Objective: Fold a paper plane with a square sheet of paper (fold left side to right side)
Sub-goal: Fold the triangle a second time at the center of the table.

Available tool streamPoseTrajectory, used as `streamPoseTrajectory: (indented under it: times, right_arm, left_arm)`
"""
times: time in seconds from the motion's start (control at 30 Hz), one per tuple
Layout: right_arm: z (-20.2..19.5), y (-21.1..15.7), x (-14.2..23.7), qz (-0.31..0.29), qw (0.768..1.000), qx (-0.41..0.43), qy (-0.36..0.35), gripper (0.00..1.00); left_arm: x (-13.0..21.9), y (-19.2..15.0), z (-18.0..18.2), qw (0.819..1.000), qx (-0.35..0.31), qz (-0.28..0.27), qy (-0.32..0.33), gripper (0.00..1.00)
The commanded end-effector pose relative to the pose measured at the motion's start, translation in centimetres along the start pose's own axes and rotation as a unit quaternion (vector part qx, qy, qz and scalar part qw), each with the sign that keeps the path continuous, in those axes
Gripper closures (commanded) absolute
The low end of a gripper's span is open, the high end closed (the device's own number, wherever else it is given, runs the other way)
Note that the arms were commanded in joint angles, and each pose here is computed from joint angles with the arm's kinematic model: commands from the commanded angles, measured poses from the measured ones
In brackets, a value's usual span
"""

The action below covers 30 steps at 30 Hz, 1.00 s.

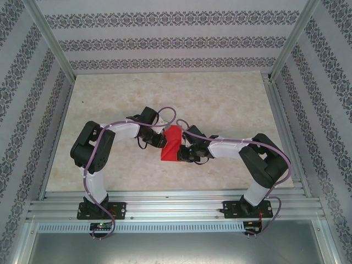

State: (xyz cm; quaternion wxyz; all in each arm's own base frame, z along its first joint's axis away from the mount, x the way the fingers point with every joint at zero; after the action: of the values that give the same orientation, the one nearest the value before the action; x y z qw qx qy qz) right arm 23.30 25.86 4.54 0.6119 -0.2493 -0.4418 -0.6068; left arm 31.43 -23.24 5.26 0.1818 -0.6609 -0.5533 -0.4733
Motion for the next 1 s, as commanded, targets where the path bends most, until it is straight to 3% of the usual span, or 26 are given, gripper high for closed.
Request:
streamPoseTrajectory:
  times: [0.0, 0.4, 0.67, 0.97]
  right_arm:
    - [-1.2, -0.7, -0.6, 0.013, 0.999, 0.001, -0.035, 0.86]
    - [1.5, 3.2, 2.7, -0.065, 0.995, -0.025, 0.065, 0.83]
    - [0.6, 2.9, 0.9, -0.046, 0.996, -0.043, 0.057, 0.86]
    - [-2.0, 0.8, -0.7, -0.007, 0.998, -0.065, 0.0, 0.88]
  left_arm:
    - [-0.7, -1.2, 1.0, 1.0, 0.009, 0.013, 0.008, 0.88]
    - [-1.3, -2.1, 1.0, 1.0, 0.022, 0.018, 0.001, 0.88]
    - [-0.8, -1.9, 0.2, 1.0, 0.022, 0.008, -0.011, 0.88]
    - [0.4, -1.4, -1.4, 0.999, 0.018, -0.008, -0.036, 0.88]
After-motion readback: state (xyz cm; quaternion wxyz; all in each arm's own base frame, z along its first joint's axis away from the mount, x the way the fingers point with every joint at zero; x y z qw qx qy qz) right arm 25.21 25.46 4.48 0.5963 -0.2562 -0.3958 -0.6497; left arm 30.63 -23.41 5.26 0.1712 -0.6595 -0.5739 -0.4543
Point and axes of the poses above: each hand's point on the last joint's axis, 136 mm out from that joint toward the fingers, its own x axis back along the fingers, its own z axis along the line the jaws close on, y = z × x, the point moved 4 cm from there along x, back along the fingers, and after that the axes turned 8 degrees about x, right-handed, at the moved point
